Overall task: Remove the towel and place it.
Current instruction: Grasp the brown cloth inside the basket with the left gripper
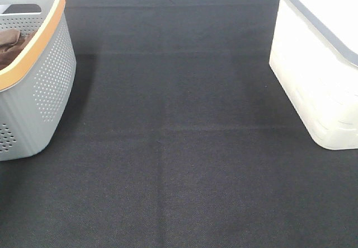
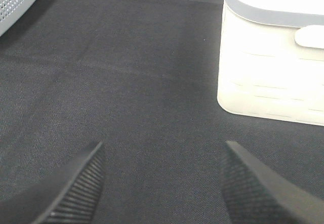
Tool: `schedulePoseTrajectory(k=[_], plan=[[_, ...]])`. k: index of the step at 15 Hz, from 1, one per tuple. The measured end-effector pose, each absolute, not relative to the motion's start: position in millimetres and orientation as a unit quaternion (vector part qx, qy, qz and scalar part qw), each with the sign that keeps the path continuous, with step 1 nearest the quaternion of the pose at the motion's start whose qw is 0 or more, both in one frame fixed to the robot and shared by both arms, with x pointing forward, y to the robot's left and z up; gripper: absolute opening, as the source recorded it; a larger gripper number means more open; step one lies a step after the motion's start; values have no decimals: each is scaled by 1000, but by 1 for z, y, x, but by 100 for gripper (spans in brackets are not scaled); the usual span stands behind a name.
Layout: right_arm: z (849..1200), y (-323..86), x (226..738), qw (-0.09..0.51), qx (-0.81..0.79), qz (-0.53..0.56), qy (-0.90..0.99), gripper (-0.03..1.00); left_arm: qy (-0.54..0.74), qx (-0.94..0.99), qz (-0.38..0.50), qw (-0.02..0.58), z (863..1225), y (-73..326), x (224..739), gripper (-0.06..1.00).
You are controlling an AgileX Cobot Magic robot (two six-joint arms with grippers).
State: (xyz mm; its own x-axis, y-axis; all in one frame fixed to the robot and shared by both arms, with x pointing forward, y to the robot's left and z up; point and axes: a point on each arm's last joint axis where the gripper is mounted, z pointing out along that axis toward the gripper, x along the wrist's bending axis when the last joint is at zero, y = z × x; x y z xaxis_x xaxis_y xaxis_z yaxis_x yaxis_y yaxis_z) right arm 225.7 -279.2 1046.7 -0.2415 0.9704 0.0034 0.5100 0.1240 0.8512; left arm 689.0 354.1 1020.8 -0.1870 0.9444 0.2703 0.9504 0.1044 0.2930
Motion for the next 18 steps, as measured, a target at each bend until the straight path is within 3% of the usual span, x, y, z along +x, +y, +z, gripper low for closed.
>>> schedulePoseTrajectory(k=[3,9,12,18], plan=[[1047,-279,226,299,538,385,687,62,-740,-644,-193,20,1005,354,694,58],[1047,-279,226,299,538,385,687,62,-734,-649,-199,24,1004,356,695,23],[1047,-279,226,299,538,385,687,62,-710,-671,-211,41,1005,358,696,0],[1047,-279,226,299,539,385,687,62,-702,-675,-228,20,1024,358,699,0]])
